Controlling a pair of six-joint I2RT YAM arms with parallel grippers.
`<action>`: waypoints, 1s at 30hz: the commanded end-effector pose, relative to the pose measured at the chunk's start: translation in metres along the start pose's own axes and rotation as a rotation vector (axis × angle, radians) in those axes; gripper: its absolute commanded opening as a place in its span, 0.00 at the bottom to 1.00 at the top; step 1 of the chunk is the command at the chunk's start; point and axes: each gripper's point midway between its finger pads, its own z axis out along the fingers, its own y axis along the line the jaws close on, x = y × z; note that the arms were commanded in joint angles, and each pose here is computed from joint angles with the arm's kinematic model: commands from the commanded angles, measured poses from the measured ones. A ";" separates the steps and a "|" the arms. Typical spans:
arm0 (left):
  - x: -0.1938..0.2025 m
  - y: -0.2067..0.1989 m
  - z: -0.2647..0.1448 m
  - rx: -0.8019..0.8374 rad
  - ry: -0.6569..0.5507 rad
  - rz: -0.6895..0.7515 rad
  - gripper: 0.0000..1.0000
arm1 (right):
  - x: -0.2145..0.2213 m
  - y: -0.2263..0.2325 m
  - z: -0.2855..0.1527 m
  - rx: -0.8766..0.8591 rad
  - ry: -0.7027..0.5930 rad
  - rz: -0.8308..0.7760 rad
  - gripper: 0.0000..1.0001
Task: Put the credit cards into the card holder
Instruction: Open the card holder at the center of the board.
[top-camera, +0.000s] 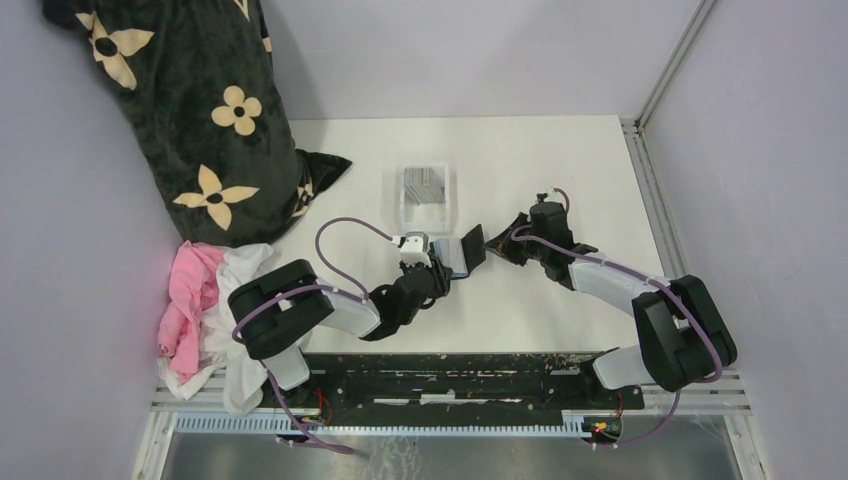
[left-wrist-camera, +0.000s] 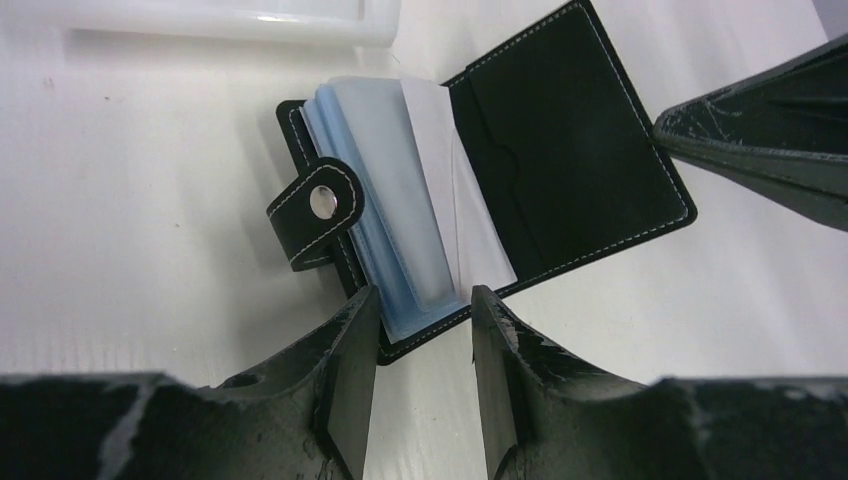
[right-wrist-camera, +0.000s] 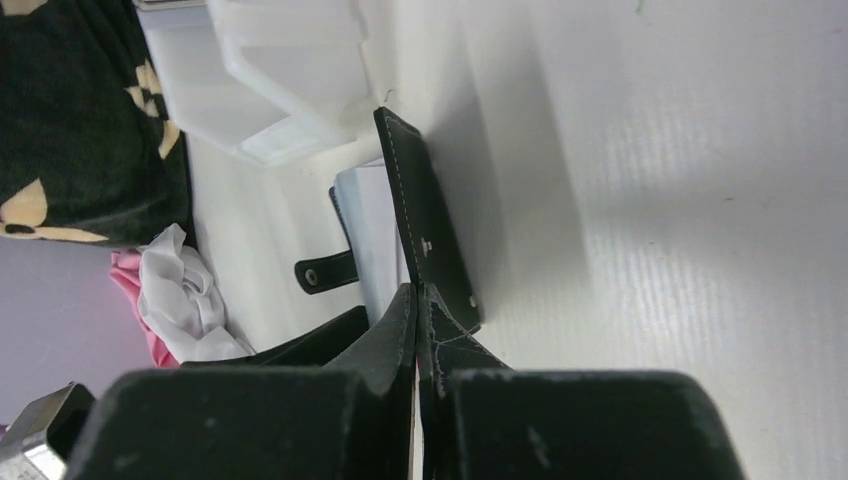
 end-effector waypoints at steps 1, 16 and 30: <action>-0.025 -0.002 0.002 -0.029 -0.102 -0.017 0.47 | -0.008 -0.015 0.002 0.020 -0.022 -0.008 0.01; -0.055 0.005 -0.029 -0.016 -0.213 -0.060 0.56 | -0.003 -0.069 0.017 0.170 -0.004 -0.013 0.01; -0.048 0.013 -0.031 -0.028 -0.208 -0.053 0.56 | -0.011 -0.082 0.017 0.251 -0.009 -0.087 0.01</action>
